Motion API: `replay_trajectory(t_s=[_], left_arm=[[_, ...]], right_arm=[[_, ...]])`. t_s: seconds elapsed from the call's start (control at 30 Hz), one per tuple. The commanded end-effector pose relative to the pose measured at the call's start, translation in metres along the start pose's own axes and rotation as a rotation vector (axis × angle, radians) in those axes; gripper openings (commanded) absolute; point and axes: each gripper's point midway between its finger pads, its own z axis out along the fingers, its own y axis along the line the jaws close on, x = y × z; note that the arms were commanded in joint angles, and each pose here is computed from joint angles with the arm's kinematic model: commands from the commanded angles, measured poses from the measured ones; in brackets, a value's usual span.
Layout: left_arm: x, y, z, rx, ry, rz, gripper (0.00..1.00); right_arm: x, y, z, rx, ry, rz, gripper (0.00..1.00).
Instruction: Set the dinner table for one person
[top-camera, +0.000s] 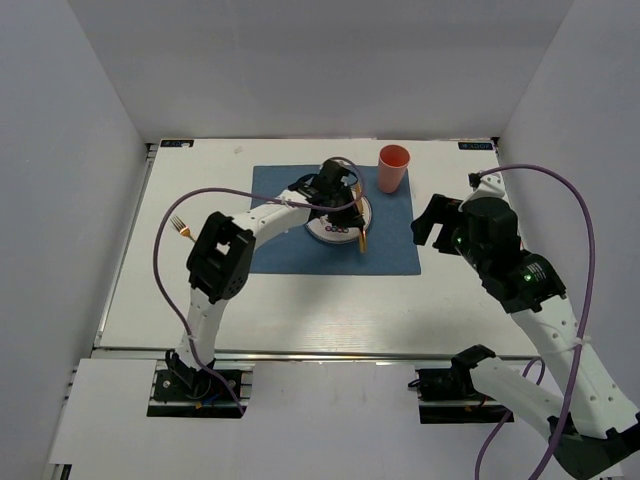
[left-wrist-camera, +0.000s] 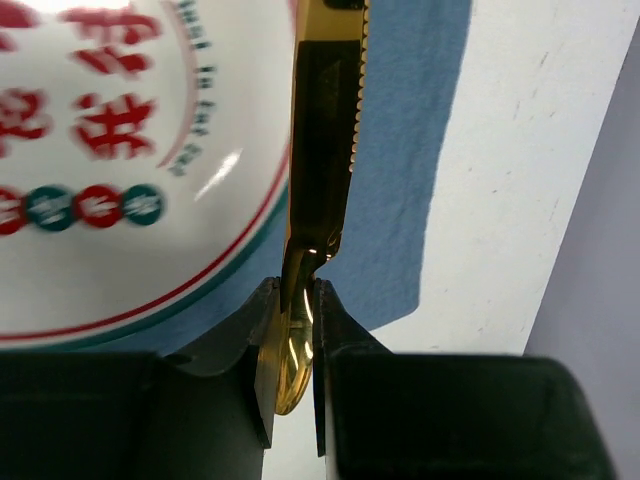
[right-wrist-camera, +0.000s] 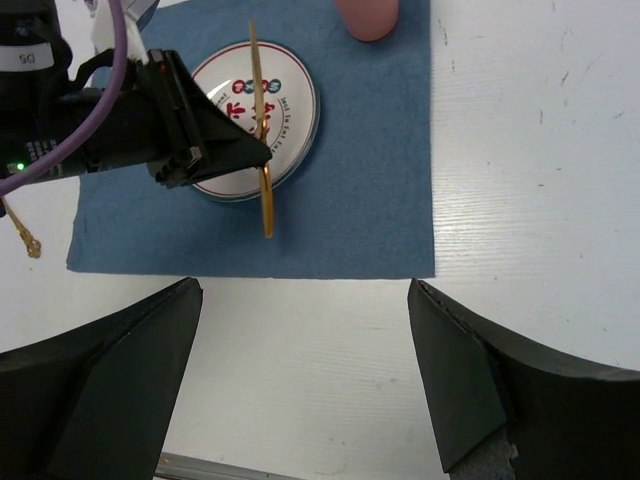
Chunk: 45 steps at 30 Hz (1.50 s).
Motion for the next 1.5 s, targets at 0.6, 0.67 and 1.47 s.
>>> replay_trajectory(t_s=[0.6, 0.67, 1.47], left_arm=[[0.032, -0.097, 0.060, 0.117, -0.015, 0.016, 0.00], [0.033, -0.093, 0.066, 0.104, -0.013, 0.012, 0.00], [0.049, -0.067, 0.103, 0.044, 0.028, -0.017, 0.15]], right_arm=[[-0.017, -0.012, -0.014, 0.063, -0.055, -0.001, 0.89], [-0.016, -0.013, -0.015, 0.066, -0.057, -0.001, 0.89], [-0.010, -0.016, -0.021, 0.056, -0.053, -0.024, 0.89]])
